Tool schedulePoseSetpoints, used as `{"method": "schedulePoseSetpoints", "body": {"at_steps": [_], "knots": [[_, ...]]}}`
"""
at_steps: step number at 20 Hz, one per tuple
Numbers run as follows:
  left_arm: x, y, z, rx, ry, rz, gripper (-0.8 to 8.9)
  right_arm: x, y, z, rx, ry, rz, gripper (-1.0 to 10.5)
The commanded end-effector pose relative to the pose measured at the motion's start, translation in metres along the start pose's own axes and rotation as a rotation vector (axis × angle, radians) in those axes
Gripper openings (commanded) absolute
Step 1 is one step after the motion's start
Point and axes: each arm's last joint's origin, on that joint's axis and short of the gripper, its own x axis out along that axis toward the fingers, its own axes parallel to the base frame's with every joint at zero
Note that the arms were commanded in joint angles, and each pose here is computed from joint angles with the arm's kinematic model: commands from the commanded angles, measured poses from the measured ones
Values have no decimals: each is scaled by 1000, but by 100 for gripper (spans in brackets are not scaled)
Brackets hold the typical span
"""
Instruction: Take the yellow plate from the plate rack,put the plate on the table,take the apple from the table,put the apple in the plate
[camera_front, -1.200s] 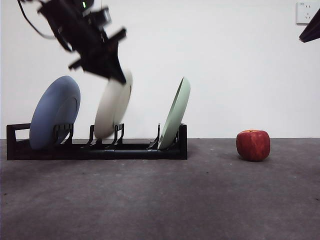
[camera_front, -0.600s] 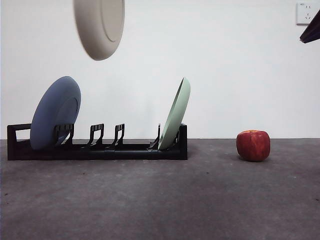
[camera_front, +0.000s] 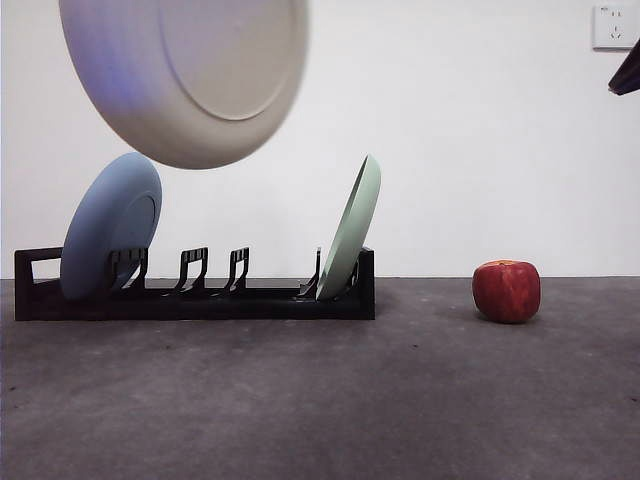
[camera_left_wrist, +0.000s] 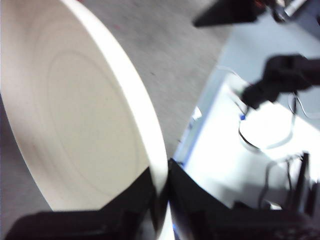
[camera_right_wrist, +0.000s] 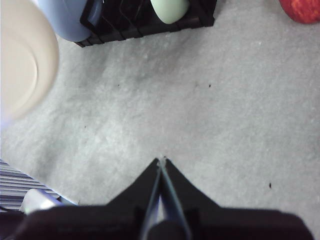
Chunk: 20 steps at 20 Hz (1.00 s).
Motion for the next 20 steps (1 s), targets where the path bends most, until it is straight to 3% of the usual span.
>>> {"method": "schedulePoseSetpoints", "body": {"at_steps": [1,6,9,15,20], "knots": [[8,-14,1,98,23,-52,-5,-1,1,0,-4,5,-2,-1],[51,-39,-13,266,177,-118,-6,-1,0,-3,15,31,-11,-1],[87,-37,-23,305,207,-9,-6,-1,0,-3,11,31,-11,-1],[150,-23,-45,377,257,320,-7,-1,0,-3,-16,27,-33,-1],[187,-25,-51,449,401,427,-7,-1,-2,-2,-39,20,-73,-1]]}}
